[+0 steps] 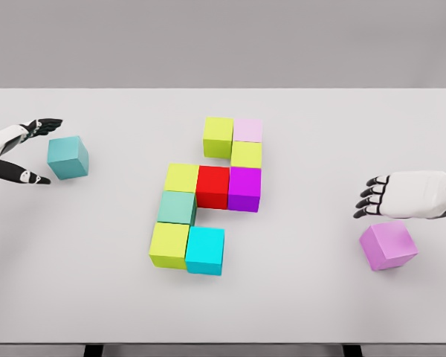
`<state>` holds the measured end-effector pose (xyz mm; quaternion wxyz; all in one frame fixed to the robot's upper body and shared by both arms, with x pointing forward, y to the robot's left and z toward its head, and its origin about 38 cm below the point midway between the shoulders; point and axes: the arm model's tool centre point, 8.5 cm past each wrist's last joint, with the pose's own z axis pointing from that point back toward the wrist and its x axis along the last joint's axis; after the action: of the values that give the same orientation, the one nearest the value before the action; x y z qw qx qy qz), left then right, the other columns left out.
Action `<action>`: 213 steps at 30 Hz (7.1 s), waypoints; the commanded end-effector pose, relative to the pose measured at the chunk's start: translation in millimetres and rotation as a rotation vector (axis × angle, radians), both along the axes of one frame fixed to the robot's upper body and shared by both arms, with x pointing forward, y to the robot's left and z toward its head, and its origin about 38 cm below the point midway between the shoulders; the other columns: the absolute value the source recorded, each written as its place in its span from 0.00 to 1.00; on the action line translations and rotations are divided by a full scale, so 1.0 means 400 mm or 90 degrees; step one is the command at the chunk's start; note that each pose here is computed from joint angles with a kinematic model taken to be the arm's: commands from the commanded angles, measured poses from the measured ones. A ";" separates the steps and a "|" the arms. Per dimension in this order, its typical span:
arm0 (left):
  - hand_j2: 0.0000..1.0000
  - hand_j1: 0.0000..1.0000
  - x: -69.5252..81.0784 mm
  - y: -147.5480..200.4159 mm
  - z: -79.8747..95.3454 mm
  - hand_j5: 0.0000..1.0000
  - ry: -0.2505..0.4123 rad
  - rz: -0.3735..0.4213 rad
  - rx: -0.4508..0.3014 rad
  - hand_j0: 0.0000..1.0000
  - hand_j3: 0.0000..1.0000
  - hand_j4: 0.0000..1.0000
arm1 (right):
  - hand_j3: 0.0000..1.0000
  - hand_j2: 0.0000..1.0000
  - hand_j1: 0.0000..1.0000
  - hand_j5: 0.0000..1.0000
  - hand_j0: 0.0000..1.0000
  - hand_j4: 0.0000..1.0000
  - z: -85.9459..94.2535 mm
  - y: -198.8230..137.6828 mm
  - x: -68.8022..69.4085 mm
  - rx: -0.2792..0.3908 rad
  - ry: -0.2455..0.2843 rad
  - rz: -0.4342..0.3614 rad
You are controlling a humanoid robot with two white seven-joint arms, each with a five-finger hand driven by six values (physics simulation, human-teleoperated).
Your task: Assemble the squares on the desktop into the number 2
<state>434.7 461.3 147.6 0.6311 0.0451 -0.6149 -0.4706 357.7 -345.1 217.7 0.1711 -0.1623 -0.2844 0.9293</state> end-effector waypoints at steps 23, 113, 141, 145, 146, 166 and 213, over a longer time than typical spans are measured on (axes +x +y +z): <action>0.99 0.99 0.011 0.013 -0.041 0.99 0.019 0.041 -0.046 0.99 0.99 0.99 | 1.00 1.00 1.00 1.00 1.00 1.00 -0.053 -0.001 -0.028 -0.007 0.042 0.002; 0.47 0.47 0.081 -0.120 -0.060 0.47 -0.009 -0.037 -0.024 0.47 0.47 0.47 | 1.00 1.00 1.00 1.00 1.00 1.00 0.042 0.128 0.069 0.216 0.020 0.004; 0.47 0.47 0.257 -0.479 0.004 0.47 -0.059 -0.151 -0.032 0.47 0.47 0.47 | 1.00 1.00 1.00 1.00 1.00 1.00 -0.069 0.220 -0.008 0.184 0.100 0.081; 0.47 0.47 0.268 -0.513 -0.004 0.47 -0.050 -0.157 -0.039 0.47 0.47 0.47 | 1.00 1.00 1.00 1.00 1.00 1.00 -0.038 0.192 0.005 0.183 0.082 0.065; 0.47 0.47 0.269 -0.518 -0.003 0.47 -0.050 -0.158 -0.040 0.47 0.47 0.47 | 1.00 1.00 1.00 1.00 1.00 1.00 -0.024 0.178 0.008 0.188 0.078 0.055; 0.47 0.47 0.279 -0.558 0.001 0.47 -0.058 -0.173 -0.047 0.47 0.47 0.47 | 1.00 1.00 1.00 1.00 1.00 1.00 -0.131 0.274 -0.043 0.202 0.164 0.107; 0.86 0.86 0.269 -0.573 -0.017 0.86 -0.054 -0.177 -0.062 0.86 0.86 0.86 | 1.00 1.00 1.00 1.00 1.00 1.00 -0.160 0.206 0.059 0.601 0.436 -0.165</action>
<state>542.0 231.1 139.8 0.5335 -0.0504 -0.6611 -0.5252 380.4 -263.7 155.4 0.4139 0.2020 -0.5717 0.6790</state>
